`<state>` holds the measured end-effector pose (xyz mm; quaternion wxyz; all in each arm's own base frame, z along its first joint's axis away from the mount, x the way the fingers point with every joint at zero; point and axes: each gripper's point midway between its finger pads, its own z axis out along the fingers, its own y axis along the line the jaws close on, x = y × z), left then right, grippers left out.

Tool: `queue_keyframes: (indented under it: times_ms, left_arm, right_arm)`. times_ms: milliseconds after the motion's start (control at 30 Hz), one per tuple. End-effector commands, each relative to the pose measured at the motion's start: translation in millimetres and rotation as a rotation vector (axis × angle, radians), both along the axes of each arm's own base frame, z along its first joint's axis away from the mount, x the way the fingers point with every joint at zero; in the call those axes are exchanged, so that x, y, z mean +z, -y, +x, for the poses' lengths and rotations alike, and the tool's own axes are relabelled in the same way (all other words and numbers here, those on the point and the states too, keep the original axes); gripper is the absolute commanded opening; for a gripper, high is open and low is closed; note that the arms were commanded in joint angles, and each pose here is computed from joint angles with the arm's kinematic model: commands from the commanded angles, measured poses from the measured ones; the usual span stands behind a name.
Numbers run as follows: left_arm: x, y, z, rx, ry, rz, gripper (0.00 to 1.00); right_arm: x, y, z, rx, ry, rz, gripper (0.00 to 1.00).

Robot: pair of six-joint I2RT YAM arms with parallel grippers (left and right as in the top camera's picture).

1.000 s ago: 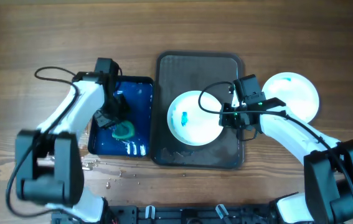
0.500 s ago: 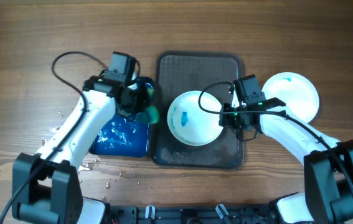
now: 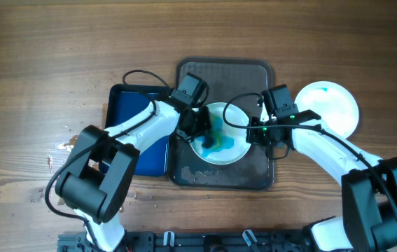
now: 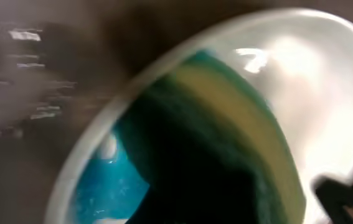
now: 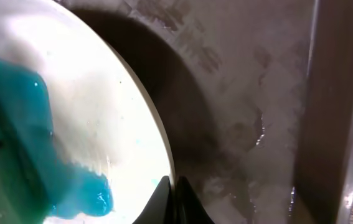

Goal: Clean dirty plates on tray and stack at the side
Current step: 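Scrub the held plate with the sponge using the left gripper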

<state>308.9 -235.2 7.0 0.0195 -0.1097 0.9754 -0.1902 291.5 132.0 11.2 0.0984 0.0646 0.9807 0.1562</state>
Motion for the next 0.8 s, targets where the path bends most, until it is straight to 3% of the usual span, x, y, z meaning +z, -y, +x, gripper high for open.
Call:
queue_keyframes:
  times_ms: [0, 100, 200, 400, 533, 767]
  left_arm:
    - [-18, -68, 11, 0.136, 0.016, 0.274, 0.04]
    - [-18, -64, 6, 0.123, -0.018, 0.228, 0.04]
    - [-5, -18, 3, -0.003, -0.038, -0.017, 0.04]
    - [2, 18, -2, -0.080, -0.014, -0.129, 0.04]
    - [8, 68, -11, -0.172, 0.005, -0.276, 0.04]
    - [-10, 46, -14, -0.090, -0.079, -0.204, 0.04]
  right_arm:
    - [-1, 3, 1, -0.001, 0.002, -0.018, 0.04]
    - [-1, 3, 1, -0.001, 0.002, -0.018, 0.05]
    - [-1, 3, 1, -0.001, 0.002, -0.018, 0.04]
    - [-1, 3, 1, -0.002, 0.002, -0.018, 0.04]
    - [-1, 3, 0, -0.001, -0.002, -0.020, 0.05]
    - [-1, 3, 0, -0.001, -0.002, -0.019, 0.04]
